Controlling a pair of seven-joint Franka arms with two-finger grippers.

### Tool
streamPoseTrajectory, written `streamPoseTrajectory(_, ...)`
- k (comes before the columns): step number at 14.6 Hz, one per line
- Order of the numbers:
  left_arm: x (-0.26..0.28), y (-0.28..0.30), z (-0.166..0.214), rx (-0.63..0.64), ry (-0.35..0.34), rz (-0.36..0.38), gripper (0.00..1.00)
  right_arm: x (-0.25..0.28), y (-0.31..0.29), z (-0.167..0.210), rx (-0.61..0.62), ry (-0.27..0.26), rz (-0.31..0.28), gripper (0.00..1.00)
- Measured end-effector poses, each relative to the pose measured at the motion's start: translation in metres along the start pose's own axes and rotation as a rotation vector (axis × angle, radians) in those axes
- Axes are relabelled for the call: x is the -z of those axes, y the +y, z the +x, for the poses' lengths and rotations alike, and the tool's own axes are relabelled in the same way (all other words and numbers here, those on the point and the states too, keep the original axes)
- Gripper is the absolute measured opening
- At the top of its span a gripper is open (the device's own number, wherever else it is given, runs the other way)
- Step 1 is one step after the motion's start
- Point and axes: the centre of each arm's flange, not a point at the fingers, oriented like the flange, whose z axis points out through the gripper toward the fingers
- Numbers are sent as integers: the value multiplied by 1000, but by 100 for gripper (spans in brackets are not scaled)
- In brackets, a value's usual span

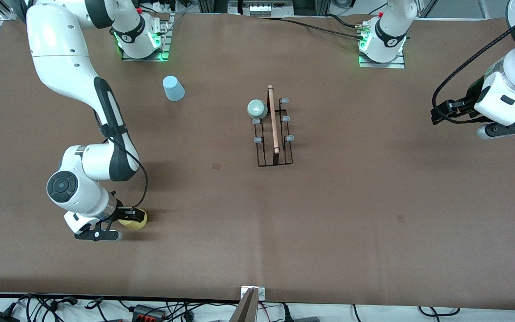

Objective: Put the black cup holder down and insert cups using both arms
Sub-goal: 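Lower the right gripper around the yellow cup and close it, then lift the yellow cup and carry it to the holder with the right gripper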

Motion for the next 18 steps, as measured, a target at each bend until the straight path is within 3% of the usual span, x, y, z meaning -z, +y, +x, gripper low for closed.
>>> streamPoseTrajectory(10, 0, -1, 0, 1, 0, 0, 100, 0, 0, 1, 6, 3, 0, 95)
streamPoseTrajectory(13, 0, -1, 0, 1, 0, 0, 100, 1, 0, 2, 10, 5, 0, 66)
streamPoseTrajectory(18, 0, -1, 0, 1, 0, 0, 100, 3, -3, 2, 17, -11, 3, 66)
